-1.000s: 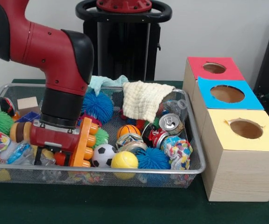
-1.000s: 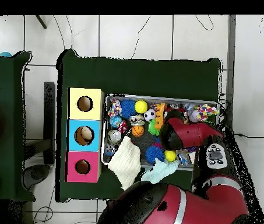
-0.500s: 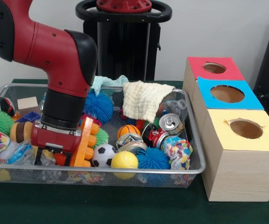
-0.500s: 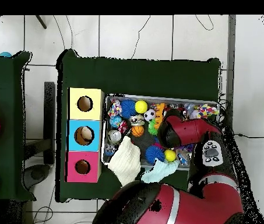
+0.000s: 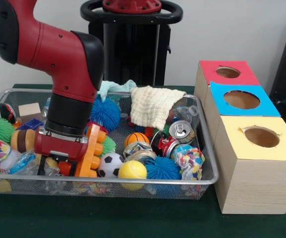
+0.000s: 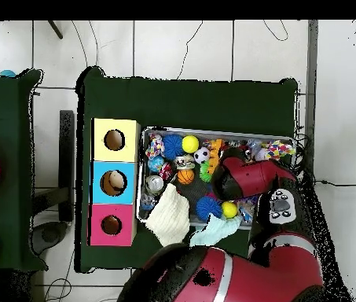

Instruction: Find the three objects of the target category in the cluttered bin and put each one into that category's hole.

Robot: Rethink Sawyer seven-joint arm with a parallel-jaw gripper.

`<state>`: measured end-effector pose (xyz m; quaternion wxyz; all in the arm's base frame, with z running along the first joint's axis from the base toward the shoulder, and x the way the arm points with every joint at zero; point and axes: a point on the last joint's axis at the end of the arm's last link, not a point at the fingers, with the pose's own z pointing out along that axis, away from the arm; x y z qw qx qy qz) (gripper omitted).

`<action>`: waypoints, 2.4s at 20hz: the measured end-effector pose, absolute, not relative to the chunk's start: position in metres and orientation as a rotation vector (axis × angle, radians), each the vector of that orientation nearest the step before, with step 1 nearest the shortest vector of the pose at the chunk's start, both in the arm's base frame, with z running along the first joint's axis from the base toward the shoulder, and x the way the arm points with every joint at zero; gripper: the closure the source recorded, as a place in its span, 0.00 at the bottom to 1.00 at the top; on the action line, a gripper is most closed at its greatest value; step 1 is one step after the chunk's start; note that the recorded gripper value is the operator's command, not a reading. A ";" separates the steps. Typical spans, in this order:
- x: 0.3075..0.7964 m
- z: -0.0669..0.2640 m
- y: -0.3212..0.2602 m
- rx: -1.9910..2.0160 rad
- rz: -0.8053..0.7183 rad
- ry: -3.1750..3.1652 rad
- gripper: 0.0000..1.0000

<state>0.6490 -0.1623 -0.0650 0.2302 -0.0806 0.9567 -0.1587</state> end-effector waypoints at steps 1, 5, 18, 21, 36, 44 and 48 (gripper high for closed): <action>0.648 -0.065 -0.160 -0.248 -0.446 2.620 0.00; 0.643 -0.065 -0.154 -0.328 -0.461 2.575 0.00; 0.635 -0.063 -0.152 -0.370 -0.464 2.550 0.00; 0.632 -0.059 -0.152 -0.363 -0.456 2.554 0.00; 0.594 -0.020 -0.153 -0.361 -0.407 2.581 0.00; 0.575 -0.030 -0.148 -0.374 -0.390 2.619 0.00; 0.567 -0.041 -0.145 -0.387 -0.387 2.641 0.00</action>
